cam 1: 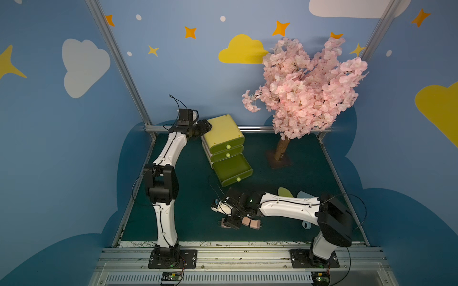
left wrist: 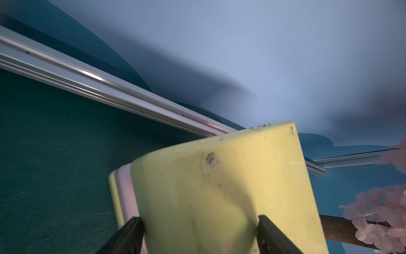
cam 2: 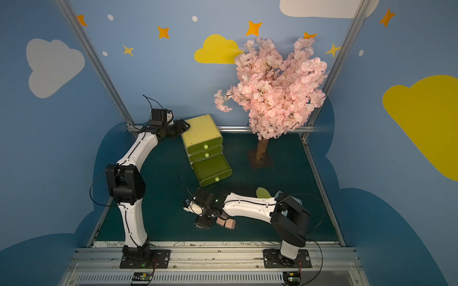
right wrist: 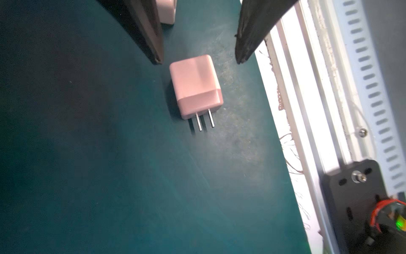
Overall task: Place the plugs into the drawer by color
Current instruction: Pick up the plug from the center of the board.
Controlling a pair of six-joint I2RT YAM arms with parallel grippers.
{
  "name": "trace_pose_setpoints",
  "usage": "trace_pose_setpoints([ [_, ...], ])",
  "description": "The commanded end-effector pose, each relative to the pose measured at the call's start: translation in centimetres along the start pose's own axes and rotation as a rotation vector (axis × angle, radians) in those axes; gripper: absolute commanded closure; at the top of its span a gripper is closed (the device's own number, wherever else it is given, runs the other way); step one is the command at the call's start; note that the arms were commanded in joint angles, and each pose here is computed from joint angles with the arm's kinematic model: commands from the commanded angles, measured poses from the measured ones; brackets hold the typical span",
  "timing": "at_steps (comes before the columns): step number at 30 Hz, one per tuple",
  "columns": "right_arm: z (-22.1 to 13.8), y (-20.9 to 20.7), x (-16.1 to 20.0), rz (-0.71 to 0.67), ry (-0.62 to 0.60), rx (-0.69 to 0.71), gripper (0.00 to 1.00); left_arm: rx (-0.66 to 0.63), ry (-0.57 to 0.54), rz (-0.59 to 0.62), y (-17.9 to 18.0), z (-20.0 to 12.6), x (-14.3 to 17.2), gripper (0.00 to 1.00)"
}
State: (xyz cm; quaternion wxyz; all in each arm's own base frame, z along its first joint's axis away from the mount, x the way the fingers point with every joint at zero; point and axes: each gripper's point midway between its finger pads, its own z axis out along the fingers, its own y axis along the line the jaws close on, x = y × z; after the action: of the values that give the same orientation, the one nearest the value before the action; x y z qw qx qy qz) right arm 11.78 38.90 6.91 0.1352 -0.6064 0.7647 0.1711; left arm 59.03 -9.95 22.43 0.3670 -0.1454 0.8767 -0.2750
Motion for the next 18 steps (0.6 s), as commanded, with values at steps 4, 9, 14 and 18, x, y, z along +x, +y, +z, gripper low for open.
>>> trace_pose_setpoints([
  [4,1.2,0.6,0.5,-0.064,0.077,0.006,0.34,-0.111,0.187,-0.011,2.8,1.1,5.8,0.19],
  [9,2.2,0.1,0.6,-0.068,0.103,0.024,0.29,-0.111,0.187,-0.014,2.9,1.2,5.8,0.19],
  [14,3.3,-0.3,0.6,-0.068,0.124,0.039,0.28,-0.108,0.189,-0.012,2.7,1.2,5.9,0.19],
  [18,3.9,-0.6,0.6,-0.071,0.136,0.048,0.30,-0.108,0.190,-0.008,2.6,1.2,6.0,0.19],
])
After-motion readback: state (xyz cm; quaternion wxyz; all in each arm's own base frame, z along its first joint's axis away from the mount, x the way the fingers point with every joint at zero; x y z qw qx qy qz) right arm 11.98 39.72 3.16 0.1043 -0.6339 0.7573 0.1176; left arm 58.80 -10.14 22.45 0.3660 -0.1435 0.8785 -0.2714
